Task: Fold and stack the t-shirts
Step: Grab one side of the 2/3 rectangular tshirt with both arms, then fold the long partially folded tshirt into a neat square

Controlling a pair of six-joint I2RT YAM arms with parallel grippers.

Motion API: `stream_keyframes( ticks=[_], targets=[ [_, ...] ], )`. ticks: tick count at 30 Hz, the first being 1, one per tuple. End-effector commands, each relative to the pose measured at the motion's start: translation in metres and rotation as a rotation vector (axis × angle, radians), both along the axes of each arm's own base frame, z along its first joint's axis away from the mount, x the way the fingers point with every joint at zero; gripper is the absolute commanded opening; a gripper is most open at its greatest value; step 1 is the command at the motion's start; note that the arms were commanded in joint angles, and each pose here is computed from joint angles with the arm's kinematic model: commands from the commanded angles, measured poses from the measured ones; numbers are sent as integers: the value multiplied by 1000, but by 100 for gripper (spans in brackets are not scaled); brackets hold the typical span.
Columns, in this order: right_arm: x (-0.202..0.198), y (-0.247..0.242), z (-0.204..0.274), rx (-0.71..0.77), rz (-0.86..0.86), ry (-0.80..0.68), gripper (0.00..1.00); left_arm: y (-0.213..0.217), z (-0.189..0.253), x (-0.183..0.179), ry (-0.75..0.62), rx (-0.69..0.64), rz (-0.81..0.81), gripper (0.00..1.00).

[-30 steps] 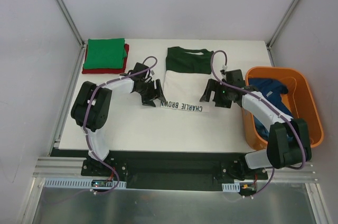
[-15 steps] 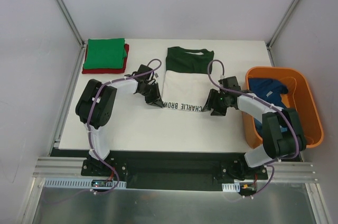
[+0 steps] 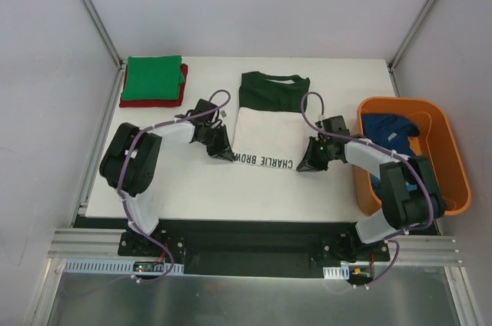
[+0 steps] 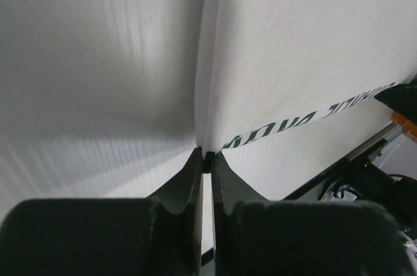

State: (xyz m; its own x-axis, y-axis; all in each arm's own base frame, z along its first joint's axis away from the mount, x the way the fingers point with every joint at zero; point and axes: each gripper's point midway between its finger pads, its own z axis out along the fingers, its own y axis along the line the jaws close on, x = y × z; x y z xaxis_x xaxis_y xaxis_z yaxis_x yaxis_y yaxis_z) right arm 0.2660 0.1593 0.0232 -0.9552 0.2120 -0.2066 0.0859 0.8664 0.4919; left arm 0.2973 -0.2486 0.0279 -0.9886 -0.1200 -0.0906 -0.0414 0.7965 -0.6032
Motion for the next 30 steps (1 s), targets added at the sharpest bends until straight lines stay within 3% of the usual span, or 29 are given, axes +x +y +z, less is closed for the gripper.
stream_keyframes(
  ticks=[1,3,6,8,12,16,22,30],
  targets=[
    [-64,13,39,120,106,33,1,16,37,-47,-40,-9,-1,0],
    [-102,17,54,165,159,113,1,20,65,-65,-95,-28,-4,0],
    [-138,22,95,254,237,120,1,30,92,-94,-135,-37,-12,0],
    [-152,19,121,278,266,87,1,33,107,-106,-142,-55,-14,0],
    [-156,17,147,294,297,70,1,32,159,-107,-280,-135,-17,0],
    [-128,14,164,331,254,18,1,33,189,-86,-410,-115,-3,0],
    [-79,7,174,318,204,-65,1,23,197,-27,-483,-35,29,0],
    [-15,-17,161,246,82,-95,1,12,167,54,-446,34,78,0]
  ],
)
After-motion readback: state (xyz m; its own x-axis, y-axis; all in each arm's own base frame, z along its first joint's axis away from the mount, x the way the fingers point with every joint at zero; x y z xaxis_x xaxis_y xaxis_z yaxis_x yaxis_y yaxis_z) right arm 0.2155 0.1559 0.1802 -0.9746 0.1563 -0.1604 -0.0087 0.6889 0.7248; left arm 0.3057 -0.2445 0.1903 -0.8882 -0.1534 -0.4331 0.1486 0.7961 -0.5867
